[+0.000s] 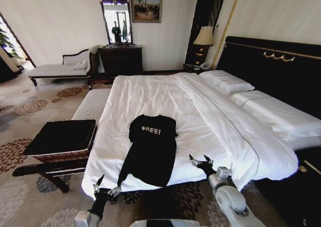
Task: Fold the clothes on the bed and place them into the basket.
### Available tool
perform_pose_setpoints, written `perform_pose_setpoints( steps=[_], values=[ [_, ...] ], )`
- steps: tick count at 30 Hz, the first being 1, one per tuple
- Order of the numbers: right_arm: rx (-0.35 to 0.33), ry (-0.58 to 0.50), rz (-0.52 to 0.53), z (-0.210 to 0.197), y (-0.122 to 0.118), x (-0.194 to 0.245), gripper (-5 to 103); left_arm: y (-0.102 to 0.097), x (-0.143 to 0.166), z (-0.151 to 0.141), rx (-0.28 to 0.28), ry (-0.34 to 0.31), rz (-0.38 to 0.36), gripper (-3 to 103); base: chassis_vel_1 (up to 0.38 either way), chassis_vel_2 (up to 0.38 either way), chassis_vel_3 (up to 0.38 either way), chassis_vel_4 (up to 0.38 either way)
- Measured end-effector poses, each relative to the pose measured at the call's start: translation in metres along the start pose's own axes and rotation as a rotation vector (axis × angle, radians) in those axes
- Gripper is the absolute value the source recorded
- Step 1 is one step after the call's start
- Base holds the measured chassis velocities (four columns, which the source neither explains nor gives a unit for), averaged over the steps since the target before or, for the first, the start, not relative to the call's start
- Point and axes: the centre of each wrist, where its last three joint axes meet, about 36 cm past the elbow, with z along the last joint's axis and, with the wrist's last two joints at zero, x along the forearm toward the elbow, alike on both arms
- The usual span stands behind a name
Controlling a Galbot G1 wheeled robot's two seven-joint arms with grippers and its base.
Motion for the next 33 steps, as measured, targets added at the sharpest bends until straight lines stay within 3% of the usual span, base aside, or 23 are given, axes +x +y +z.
perform_pose_setpoints(
  steps=[5,11,15,18,20,23,29,33],
  values=[
    [-0.029,0.014,-0.003,0.014,0.007,-0.008,100,-0.002,0.012,0.019,-0.050,0.021,0.016,101,0.000,0.000,0.000,0.000],
    [-0.061,0.010,-0.004,0.015,0.010,-0.016,100,-0.007,-0.006,0.036,-0.130,0.003,0.032,97,0.000,0.000,0.000,0.000],
    [-0.069,0.012,-0.003,0.016,0.009,-0.018,100,-0.006,-0.015,0.044,-0.158,0.008,0.038,88,0.000,0.000,0.000,0.000],
    [-0.083,0.013,0.001,0.017,0.008,-0.020,100,-0.006,-0.024,0.054,-0.174,0.022,0.041,72,0.000,0.000,0.000,0.000],
    [-0.088,0.013,0.001,0.017,0.008,-0.020,100,-0.007,-0.026,0.056,-0.176,0.026,0.041,72,0.000,0.000,0.000,0.000],
    [-0.098,0.013,0.003,0.018,0.008,-0.021,100,-0.009,-0.033,0.063,-0.164,0.040,0.039,55,0.000,0.000,0.000,0.000],
    [-0.107,0.008,0.003,0.017,0.009,-0.020,100,-0.010,-0.040,0.067,-0.165,0.041,0.036,43,0.000,0.000,0.000,0.000],
    [-0.110,0.009,0.005,0.017,0.009,-0.019,100,-0.009,-0.045,0.064,-0.162,0.030,0.027,28,0.000,0.000,0.000,0.000]
  ],
)
